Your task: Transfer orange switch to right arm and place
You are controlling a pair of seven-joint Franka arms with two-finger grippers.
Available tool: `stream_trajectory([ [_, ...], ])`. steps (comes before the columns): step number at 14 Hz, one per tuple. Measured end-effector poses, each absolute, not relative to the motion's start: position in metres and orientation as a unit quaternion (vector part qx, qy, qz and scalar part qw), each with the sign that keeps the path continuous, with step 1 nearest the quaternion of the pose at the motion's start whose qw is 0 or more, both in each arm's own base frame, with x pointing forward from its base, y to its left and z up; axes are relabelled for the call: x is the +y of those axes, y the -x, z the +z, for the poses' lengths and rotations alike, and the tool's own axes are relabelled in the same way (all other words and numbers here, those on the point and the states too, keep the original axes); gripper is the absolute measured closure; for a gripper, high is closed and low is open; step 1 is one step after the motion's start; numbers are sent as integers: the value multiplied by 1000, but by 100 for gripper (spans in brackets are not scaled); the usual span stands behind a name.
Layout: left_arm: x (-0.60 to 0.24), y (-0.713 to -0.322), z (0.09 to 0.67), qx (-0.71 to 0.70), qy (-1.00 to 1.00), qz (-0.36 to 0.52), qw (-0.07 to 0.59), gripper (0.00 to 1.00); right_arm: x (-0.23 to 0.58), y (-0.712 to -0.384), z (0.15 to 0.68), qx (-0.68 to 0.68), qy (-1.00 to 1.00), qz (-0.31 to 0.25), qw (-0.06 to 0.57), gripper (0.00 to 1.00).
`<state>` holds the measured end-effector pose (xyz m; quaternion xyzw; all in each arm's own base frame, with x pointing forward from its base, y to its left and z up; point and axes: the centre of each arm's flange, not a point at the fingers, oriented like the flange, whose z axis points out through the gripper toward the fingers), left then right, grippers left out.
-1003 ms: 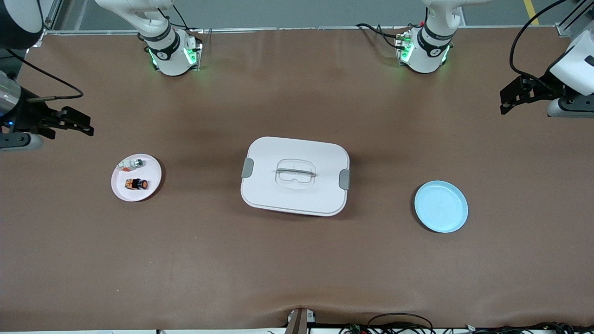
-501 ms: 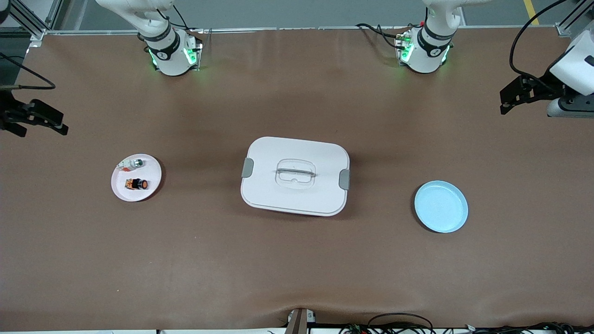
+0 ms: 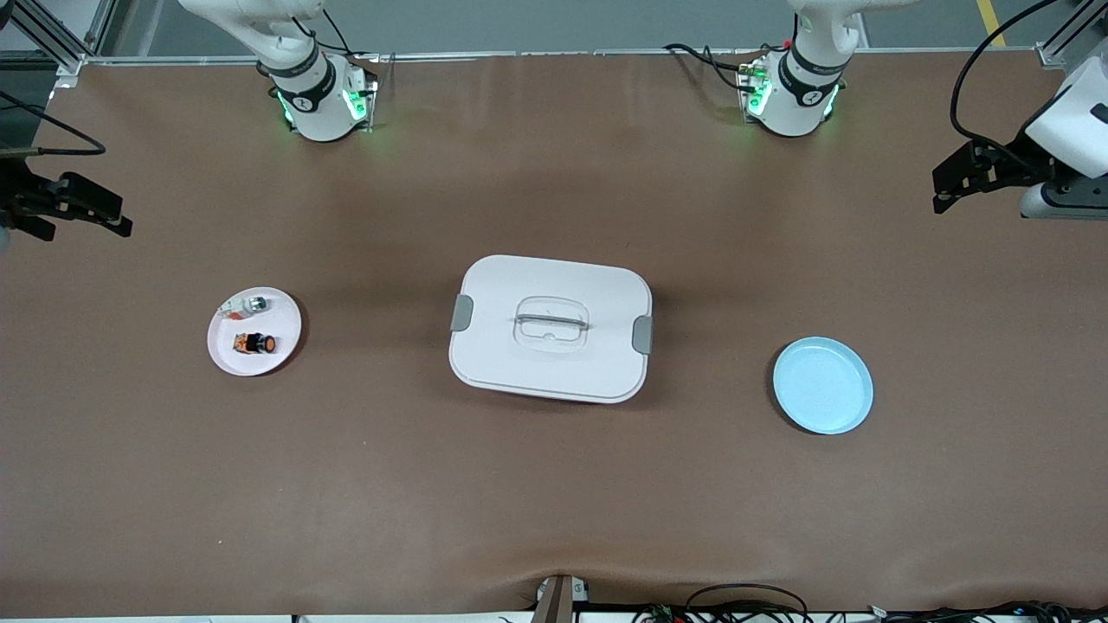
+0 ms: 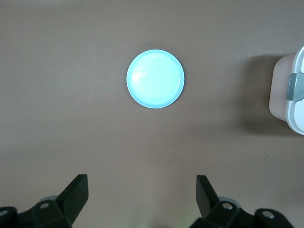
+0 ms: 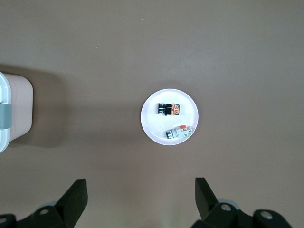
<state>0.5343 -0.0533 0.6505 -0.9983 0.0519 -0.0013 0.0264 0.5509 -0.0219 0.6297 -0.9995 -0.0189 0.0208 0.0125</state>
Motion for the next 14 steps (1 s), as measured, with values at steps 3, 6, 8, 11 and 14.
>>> stream_trajectory([
  [3,-53,-534,650,52,998,-1,26,0,-15,-551,628,-25,999,22,13,0],
  [6,-53,-534,650,52,998,-1,26,0,-15,-551,621,-24,999,30,14,0],
  [8,-53,-534,650,52,998,-1,26,0,-15,-550,621,-23,999,30,16,0],
  [11,-53,-534,650,52,998,-1,26,0,-16,-546,623,-20,999,30,18,0],
  [14,-54,-534,650,52,998,-1,26,0,-26,-542,626,-9,999,27,18,0],
])
